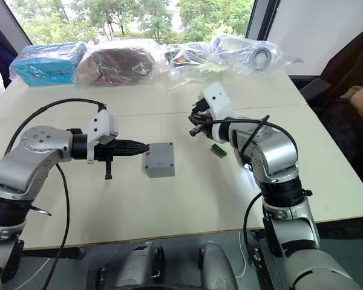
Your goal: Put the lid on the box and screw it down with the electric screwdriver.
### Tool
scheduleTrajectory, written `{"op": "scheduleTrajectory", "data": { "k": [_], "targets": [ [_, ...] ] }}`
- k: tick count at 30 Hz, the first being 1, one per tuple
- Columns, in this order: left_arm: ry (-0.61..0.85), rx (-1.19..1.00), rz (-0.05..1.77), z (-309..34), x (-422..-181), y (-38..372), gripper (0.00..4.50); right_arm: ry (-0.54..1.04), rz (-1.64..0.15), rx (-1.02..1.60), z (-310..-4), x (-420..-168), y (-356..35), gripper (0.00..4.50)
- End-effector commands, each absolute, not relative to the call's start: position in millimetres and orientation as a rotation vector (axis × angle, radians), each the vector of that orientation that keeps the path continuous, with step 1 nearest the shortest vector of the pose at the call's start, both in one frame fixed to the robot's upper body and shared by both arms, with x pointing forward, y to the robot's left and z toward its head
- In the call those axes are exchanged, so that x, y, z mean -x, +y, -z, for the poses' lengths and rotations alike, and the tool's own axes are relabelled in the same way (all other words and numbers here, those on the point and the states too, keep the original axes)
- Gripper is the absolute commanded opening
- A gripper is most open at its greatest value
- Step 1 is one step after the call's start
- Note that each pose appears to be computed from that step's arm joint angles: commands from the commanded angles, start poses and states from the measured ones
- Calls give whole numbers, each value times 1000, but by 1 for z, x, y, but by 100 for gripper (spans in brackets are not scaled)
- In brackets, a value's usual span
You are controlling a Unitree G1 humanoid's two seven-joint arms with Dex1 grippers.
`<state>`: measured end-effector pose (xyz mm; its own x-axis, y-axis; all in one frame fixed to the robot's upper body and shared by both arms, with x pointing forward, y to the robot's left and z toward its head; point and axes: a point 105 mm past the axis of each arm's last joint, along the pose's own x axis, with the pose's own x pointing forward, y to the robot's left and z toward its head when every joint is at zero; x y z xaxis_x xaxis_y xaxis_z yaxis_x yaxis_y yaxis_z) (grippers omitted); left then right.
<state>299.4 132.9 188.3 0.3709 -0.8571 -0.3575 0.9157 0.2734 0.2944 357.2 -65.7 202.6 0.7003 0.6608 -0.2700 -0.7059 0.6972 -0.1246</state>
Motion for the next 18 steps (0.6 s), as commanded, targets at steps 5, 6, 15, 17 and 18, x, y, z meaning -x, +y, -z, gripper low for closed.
{"op": "scheduleTrajectory", "data": {
  "k": [5, 6, 15, 17, 18],
  "targets": [
    [110, -513, 1109, -197, -300, 151, 0, 219, -956, 277, -191, -340, -23, 2],
    [111, -510, 1105, -197, -300, 152, 0, 222, -960, 277, -190, -340, -22, 2],
    [107, -504, 1107, -195, -298, 149, 0, 258, -927, 303, -176, -348, -28, 2],
    [106, -504, 1109, -195, -298, 148, 0, 268, -927, 311, -174, -348, -30, 2],
    [106, -505, 1111, -195, -298, 148, 0, 271, -927, 312, -174, -348, -31, 2]
  ]
}}
